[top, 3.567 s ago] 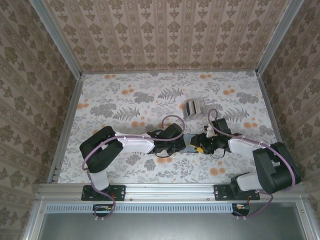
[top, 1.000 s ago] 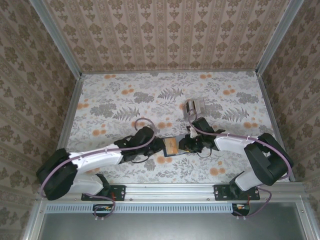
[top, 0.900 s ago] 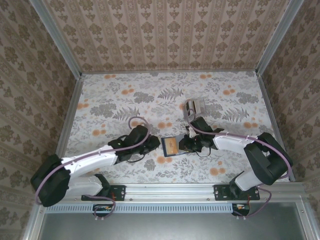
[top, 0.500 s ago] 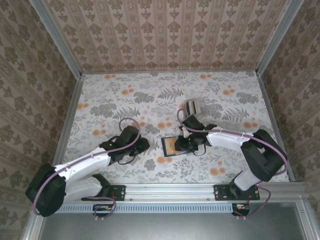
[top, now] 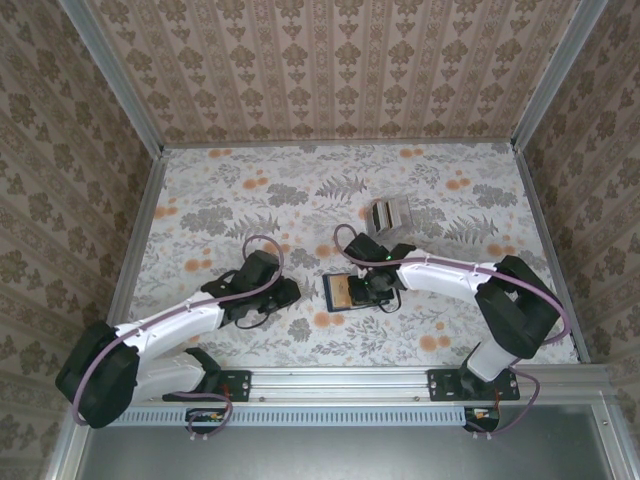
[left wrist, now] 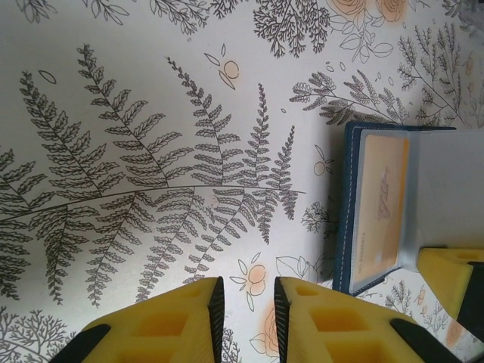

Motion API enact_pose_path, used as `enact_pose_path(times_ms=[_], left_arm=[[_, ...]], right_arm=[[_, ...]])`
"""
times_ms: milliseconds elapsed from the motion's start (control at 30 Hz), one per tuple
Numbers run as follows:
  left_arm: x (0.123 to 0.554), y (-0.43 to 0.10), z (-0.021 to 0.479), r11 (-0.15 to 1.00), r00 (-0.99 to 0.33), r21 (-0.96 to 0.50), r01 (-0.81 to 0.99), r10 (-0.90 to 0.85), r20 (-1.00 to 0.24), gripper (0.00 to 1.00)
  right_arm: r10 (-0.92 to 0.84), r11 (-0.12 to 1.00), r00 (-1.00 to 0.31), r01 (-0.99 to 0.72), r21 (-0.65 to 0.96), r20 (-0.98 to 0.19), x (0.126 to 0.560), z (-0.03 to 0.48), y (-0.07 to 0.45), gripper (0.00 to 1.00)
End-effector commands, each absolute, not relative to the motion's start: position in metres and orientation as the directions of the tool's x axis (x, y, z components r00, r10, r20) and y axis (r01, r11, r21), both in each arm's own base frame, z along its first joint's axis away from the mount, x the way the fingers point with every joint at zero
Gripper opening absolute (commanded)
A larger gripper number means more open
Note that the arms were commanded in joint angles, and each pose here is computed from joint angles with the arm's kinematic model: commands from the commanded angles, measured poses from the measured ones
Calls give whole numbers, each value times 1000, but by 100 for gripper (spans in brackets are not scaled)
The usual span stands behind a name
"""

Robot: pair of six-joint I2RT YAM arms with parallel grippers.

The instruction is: Put the credit cards into the card holder

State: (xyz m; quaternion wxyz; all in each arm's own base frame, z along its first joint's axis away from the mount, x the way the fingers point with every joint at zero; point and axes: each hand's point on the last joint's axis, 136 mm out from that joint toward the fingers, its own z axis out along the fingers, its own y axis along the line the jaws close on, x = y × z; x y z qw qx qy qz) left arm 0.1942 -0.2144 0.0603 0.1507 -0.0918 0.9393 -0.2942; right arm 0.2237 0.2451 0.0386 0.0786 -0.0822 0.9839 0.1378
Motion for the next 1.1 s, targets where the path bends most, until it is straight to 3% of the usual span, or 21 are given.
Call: enact_pose_path(times_ms=[0, 233, 400, 767, 933, 1067], left_arm=[[196, -215, 57, 804, -943, -590, -75, -250, -220, 28], [201, -216, 50, 777, -947, -623, -87, -259, -190, 29], [207, -218, 46, 772, -954, -629, -90, -248, -167, 29], [222, -217, 50, 723, -952, -683, -105, -271, -141, 29], [229, -232, 59, 700, -963, -713, -42, -218, -158, 31], [233, -244, 61, 707, -965, -707, -1, -187, -185, 33]], right_arm=[[-203, 972, -960, -221, 79, -191, 224, 39, 232, 20], [-252, 954, -939, -281, 100, -234, 216, 43, 265, 36], [-306, 931, -916, -345, 121, -258, 215, 44, 283, 39], [-302, 802, -867, -456, 385, -397, 216, 74, 326, 51], [-174, 750, -870, -421, 511, -461, 227, 103, 312, 51], [-122, 790, -860, -387, 476, -496, 236, 116, 279, 52]])
